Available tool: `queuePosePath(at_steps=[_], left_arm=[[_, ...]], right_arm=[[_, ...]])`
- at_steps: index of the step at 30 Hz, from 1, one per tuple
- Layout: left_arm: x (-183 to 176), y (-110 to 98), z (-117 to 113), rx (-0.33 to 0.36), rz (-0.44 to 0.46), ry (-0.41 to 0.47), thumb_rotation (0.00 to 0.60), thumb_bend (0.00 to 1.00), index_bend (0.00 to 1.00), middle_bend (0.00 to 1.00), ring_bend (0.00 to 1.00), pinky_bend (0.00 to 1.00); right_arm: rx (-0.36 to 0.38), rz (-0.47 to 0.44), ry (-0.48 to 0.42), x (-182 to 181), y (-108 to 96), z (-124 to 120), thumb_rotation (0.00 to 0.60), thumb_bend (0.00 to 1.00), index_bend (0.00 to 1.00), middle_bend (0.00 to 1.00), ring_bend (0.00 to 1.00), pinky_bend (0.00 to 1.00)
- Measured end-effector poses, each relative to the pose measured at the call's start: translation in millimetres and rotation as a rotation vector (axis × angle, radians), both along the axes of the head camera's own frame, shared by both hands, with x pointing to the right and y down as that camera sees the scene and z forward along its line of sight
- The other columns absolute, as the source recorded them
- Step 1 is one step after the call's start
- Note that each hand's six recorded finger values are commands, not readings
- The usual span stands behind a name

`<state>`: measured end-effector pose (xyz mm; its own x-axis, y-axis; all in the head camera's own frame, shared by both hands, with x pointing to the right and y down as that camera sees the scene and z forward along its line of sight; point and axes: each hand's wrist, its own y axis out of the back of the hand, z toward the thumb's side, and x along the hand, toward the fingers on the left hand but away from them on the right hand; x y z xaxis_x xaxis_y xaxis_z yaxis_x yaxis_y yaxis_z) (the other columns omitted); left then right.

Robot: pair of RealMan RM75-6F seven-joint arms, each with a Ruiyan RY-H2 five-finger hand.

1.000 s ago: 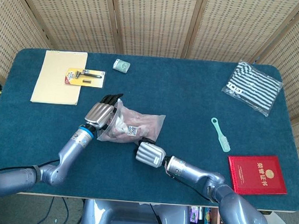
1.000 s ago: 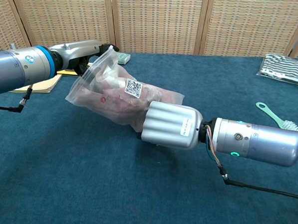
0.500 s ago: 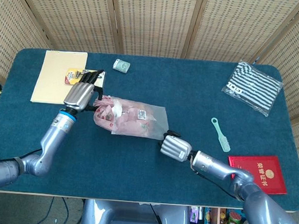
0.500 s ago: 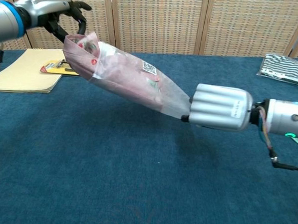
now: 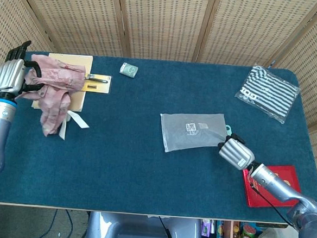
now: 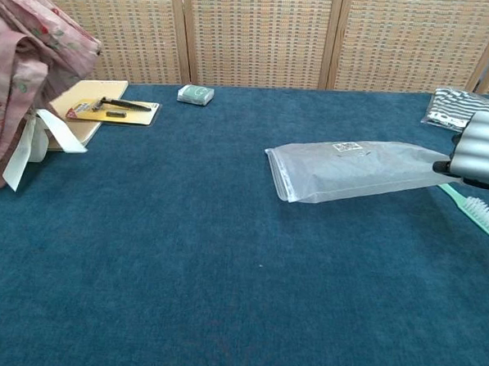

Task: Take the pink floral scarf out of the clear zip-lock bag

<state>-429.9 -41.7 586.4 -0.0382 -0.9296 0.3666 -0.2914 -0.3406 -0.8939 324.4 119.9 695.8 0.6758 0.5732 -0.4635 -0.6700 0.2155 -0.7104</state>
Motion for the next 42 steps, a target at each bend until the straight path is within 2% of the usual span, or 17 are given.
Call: queuePosePath(at_steps=[4, 5, 6, 7, 8, 9, 10, 11, 12, 13, 19, 25, 30, 34, 38, 42], left_arm=[[-6, 7, 9, -0.023, -0.003, 0.006, 0.600, 0.47, 0.69, 0.00, 0.00, 0.00], [-5, 9, 12, -0.031, 0.004, 0.009, 0.600, 0.47, 0.61, 0.00, 0.00, 0.00], [-5, 11, 14, -0.037, 0.009, 0.012, 0.600, 0.44, 0.41, 0.00, 0.00, 0.00], [-4, 13, 16, -0.045, 0.014, 0.015, 0.600, 0.39, 0.27, 0.00, 0.00, 0.00], [-3, 15, 19, -0.057, 0.021, 0.017, 0.600, 0.32, 0.11, 0.00, 0.00, 0.00], [-2, 17, 20, -0.065, 0.025, 0.021, 0.600, 0.23, 0.01, 0.00, 0.00, 0.00], [0, 19, 21, -0.069, 0.029, 0.026, 0.600, 0.16, 0.00, 0.00, 0.00, 0.00], [2, 20, 20, -0.072, 0.036, 0.034, 0.600, 0.14, 0.00, 0.00, 0.00, 0.00], [4, 22, 19, -0.071, 0.043, 0.039, 0.600, 0.12, 0.00, 0.00, 0.00, 0.00], [6, 23, 18, -0.067, 0.051, 0.045, 0.600, 0.12, 0.00, 0.00, 0.00, 0.00], [9, 36, 0, -0.031, 0.099, 0.047, 0.600, 0.11, 0.00, 0.00, 0.00, 0.00], [-4, 69, -11, -0.028, 0.109, -0.022, 0.600, 0.11, 0.00, 0.00, 0.00, 0.00], [-13, 109, -15, -0.041, 0.096, -0.073, 0.600, 0.11, 0.00, 0.00, 0.00, 0.00], [-17, 139, -23, -0.002, 0.093, -0.078, 0.600, 0.11, 0.00, 0.00, 0.00, 0.00], [-20, 183, -27, 0.032, 0.096, -0.087, 0.600, 0.11, 0.00, 0.00, 0.00, 0.00], [-23, 226, -24, 0.013, 0.085, -0.122, 0.600, 0.11, 0.00, 0.00, 0.00, 0.00]], right_arm=[[0.007, 0.013, -0.012, 4, 1, -3, 0.600, 0.71, 0.72, 0.78, 0.70, 0.79], [0.009, 0.013, -0.017, 4, 2, -3, 0.600, 0.71, 0.71, 0.77, 0.70, 0.79], [0.010, 0.015, -0.023, 3, 2, -4, 0.600, 0.70, 0.67, 0.75, 0.70, 0.79], [0.011, 0.025, -0.028, 4, 2, -4, 0.600, 0.58, 0.53, 0.67, 0.67, 0.75], [0.012, 0.032, -0.030, 4, 2, -4, 0.600, 0.41, 0.36, 0.55, 0.59, 0.66], [0.015, 0.047, -0.032, 6, 1, -4, 0.600, 0.27, 0.22, 0.42, 0.47, 0.55], [0.023, 0.074, -0.032, 8, 0, -4, 0.600, 0.08, 0.07, 0.22, 0.27, 0.35], [0.031, 0.098, -0.030, 10, -1, -3, 0.600, 0.01, 0.01, 0.09, 0.12, 0.20], [0.038, 0.125, -0.030, 12, -3, -3, 0.600, 0.00, 0.00, 0.03, 0.04, 0.11], [0.045, 0.160, -0.036, 14, -4, -4, 0.600, 0.00, 0.00, 0.00, 0.00, 0.04], [0.019, 0.296, -0.136, 10, 3, -14, 0.600, 0.00, 0.00, 0.00, 0.00, 0.00], [-0.016, 0.434, -0.284, 10, 16, -41, 0.600, 0.00, 0.00, 0.00, 0.00, 0.00], [-0.049, 0.540, -0.396, 10, 34, -64, 0.600, 0.00, 0.00, 0.00, 0.00, 0.00], [-0.077, 0.651, -0.487, 9, 56, -82, 0.600, 0.00, 0.00, 0.00, 0.00, 0.00], [-0.086, 0.771, -0.543, 12, 78, -95, 0.600, 0.00, 0.00, 0.00, 0.00, 0.00], [-0.099, 0.871, -0.589, 15, 97, -108, 0.600, 0.00, 0.00, 0.00, 0.00, 0.00]])
